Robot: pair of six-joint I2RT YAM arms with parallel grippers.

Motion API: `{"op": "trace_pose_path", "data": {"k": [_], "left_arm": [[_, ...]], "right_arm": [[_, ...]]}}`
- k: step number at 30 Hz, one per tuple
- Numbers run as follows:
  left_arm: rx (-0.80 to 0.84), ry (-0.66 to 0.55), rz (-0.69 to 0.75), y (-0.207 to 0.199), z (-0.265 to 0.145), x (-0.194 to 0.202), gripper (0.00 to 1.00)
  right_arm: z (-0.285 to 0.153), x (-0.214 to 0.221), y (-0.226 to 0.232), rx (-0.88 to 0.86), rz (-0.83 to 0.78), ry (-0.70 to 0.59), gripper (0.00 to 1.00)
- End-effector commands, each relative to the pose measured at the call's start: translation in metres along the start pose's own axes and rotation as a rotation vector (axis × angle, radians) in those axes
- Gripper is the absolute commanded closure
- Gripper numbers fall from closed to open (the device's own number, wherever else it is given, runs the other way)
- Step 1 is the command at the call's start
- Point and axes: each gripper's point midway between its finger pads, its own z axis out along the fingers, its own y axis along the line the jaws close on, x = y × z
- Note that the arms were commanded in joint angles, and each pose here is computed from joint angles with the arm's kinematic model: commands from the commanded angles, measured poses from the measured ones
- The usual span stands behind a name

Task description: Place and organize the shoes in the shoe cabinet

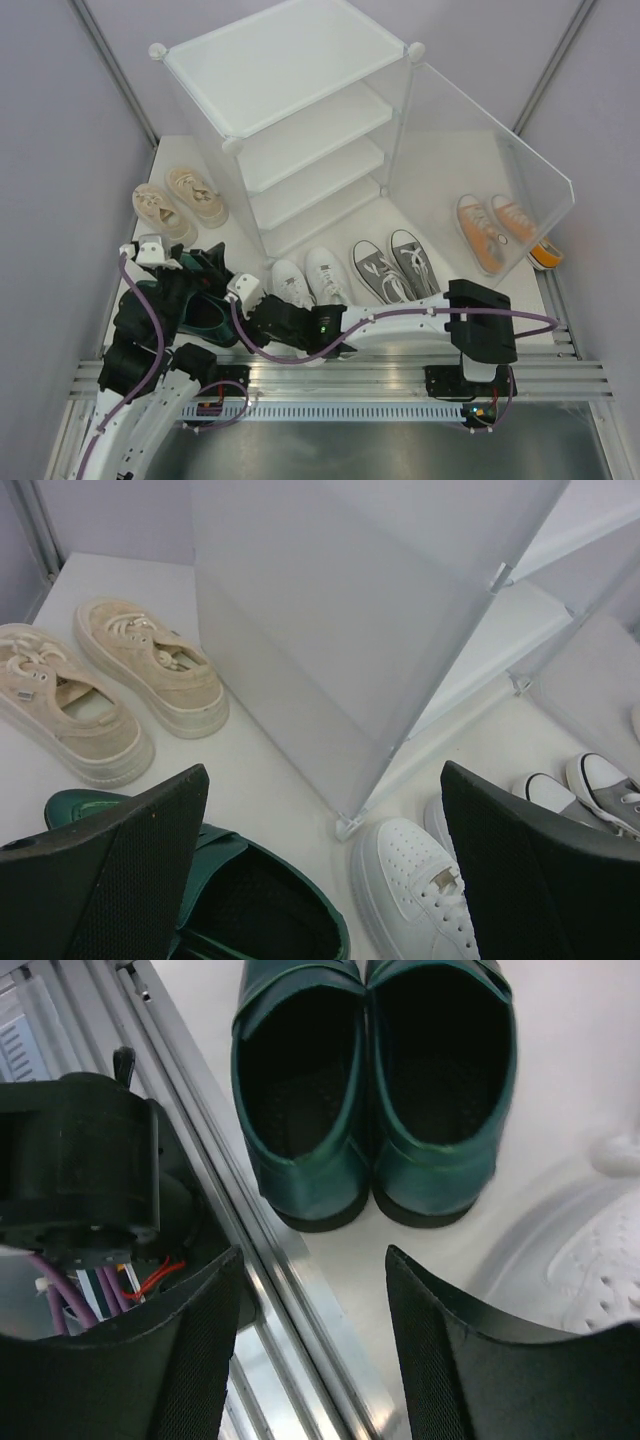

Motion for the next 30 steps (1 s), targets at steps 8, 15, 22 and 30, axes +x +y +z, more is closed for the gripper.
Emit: {"op": "trace_pose_path", "data": {"k": [8, 15, 22, 30], "left_arm": [[-0.086, -0.09, -0.034, 0.017, -0.008, -0.018, 0.0], [-0.144, -0.144, -0.063, 0.029, -0.018, -0.027, 0.0], [-0.217, -0.164, -0.092, 0.042, -0.022, -0.03, 0.0], [-0.21, -0.153, -0.089, 0.04, -0.019, -0.028, 0.01]], "right_arm": [[0.06, -0.011, 0.025, -0.279, -0.001, -0.006, 0.3], [0.08, 0.003, 0.036, -0.346, -0.013, -0.001, 0.23], [0.1, 0.006, 0.026, -0.303, 0.018, -0.058, 0.19], [0.125, 0.011, 0.011, -0.208, 0.018, -0.079, 0.05]]}}
